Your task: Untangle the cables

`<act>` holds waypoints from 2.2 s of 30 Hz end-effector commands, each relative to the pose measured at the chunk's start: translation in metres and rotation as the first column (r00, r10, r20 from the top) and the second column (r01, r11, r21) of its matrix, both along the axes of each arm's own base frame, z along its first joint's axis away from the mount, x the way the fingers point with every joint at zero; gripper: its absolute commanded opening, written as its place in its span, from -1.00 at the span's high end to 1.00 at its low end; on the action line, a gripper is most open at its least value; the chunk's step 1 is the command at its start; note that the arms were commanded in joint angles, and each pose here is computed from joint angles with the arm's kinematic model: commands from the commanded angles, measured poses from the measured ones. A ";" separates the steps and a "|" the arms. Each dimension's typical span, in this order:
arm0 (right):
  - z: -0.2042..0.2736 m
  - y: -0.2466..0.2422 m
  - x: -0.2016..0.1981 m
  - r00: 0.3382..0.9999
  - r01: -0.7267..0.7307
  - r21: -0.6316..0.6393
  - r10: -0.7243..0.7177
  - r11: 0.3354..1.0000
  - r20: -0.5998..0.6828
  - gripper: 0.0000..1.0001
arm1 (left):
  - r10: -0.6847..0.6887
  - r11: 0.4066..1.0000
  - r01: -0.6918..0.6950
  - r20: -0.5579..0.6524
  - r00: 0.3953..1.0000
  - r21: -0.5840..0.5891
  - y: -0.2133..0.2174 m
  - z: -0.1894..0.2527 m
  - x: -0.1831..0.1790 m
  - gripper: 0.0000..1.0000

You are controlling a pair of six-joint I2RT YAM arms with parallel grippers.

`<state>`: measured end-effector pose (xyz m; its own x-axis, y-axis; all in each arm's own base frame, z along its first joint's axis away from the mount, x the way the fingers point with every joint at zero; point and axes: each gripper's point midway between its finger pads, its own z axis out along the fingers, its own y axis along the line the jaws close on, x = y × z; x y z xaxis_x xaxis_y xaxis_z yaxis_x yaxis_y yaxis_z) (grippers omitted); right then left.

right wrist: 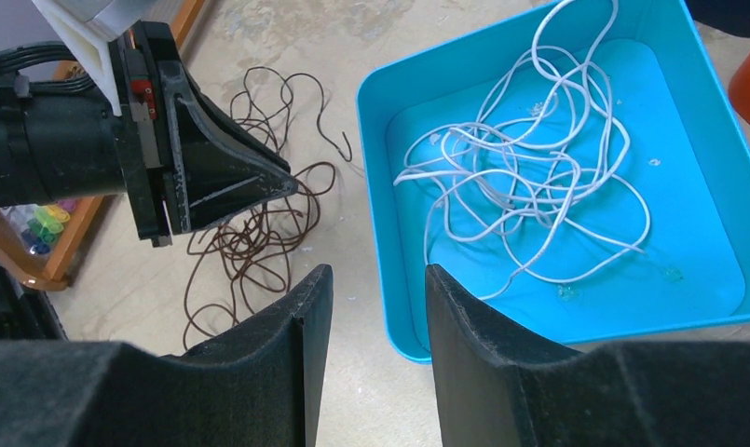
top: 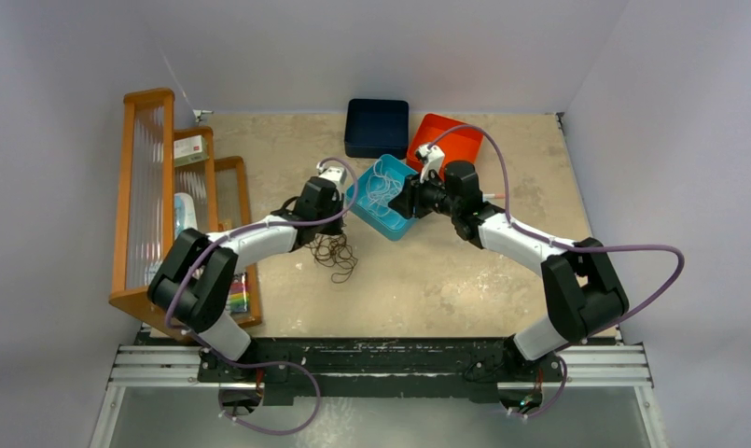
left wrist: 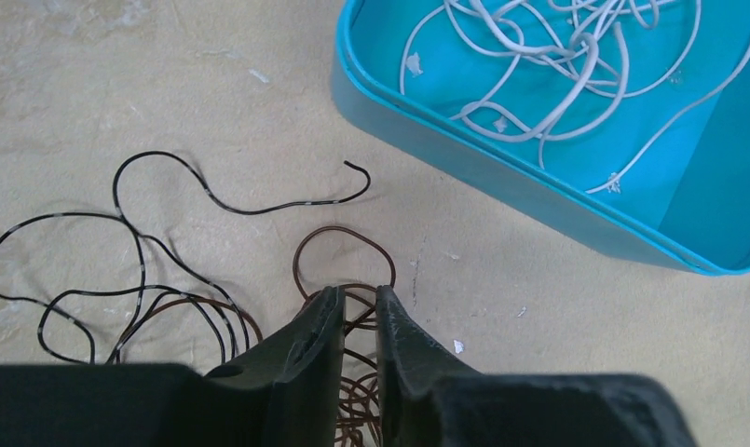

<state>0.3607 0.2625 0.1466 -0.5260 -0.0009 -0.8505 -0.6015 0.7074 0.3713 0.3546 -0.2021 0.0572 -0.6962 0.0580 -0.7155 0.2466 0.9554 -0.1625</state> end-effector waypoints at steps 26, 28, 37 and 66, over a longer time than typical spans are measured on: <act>0.026 0.010 0.004 0.997 -0.039 0.068 0.035 0.997 0.065 0.11 | -0.088 0.993 0.096 0.132 0.987 -0.061 -0.025 0.063 0.002 -0.21; 0.025 0.010 0.004 0.997 -0.041 0.068 0.036 0.997 0.063 0.10 | -0.093 0.994 0.099 0.115 0.989 -0.039 -0.025 0.056 0.000 -0.23; 0.024 0.012 0.005 0.997 -0.047 0.075 0.043 0.996 0.062 0.10 | -0.095 0.987 0.089 0.045 0.994 0.137 -0.021 0.028 -0.006 -0.19; 0.027 0.012 0.004 0.997 -0.048 0.076 0.043 0.996 0.067 0.10 | -0.011 0.977 -0.003 0.063 0.998 0.212 -0.010 0.027 0.008 0.94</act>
<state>0.3599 0.2698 0.1516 -0.5190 0.0142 -0.8546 -0.6263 0.6742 0.3915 0.3490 -0.2065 0.0618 -0.6895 0.2452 -0.6815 0.2733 0.9595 0.0687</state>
